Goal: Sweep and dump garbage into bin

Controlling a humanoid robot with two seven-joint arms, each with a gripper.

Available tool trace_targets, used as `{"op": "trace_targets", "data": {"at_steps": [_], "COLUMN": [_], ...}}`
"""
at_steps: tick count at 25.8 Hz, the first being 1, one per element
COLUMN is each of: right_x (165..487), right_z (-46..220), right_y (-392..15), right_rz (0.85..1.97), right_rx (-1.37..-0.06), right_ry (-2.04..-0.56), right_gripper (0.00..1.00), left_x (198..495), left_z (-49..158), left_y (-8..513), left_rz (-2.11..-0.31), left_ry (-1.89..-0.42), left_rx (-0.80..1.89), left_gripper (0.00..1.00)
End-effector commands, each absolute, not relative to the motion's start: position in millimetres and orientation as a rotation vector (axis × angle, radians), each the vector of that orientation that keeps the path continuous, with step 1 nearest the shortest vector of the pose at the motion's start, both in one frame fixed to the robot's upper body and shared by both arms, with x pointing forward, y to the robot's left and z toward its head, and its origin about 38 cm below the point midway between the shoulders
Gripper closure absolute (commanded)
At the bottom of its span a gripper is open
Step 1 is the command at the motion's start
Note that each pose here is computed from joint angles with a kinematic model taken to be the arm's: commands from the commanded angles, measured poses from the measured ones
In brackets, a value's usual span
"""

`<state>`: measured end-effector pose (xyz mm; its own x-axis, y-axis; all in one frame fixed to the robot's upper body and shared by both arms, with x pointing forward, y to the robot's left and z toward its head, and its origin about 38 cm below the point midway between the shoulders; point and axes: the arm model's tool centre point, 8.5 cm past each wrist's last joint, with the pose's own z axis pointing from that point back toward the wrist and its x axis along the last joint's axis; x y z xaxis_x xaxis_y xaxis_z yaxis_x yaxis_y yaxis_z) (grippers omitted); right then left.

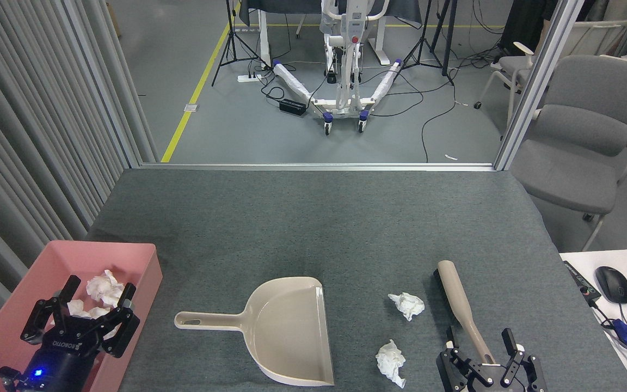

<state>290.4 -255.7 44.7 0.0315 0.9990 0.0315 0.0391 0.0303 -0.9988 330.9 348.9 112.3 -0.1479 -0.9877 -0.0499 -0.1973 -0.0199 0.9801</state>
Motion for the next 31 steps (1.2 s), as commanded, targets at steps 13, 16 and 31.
{"op": "trace_targets", "data": {"at_steps": [13, 16, 31], "right_x": [289.9, 289.9, 285.6], "right_z": [44.8, 44.8, 38.0], "right_y": [-256.4, -256.4, -263.3], "right_rz": [1.147, 1.147, 1.152], "right_rx": [-1.231, -1.231, -1.23], "right_ry": [-1.227, -1.227, -1.196], "right_gripper": [0.02, 0.02, 0.02], "left_x": [329.7, 329.7, 331.4], "left_z": [112.6, 111.9, 113.4], "left_y": [350.4, 350.2, 348.3], "left_rz": [-1.246, -1.246, -1.241], "left_ry": [-1.45, -1.45, -1.458], "left_rx": [1.308, 1.305, 1.307], "left_gripper": [0.0, 0.0, 0.0]}}
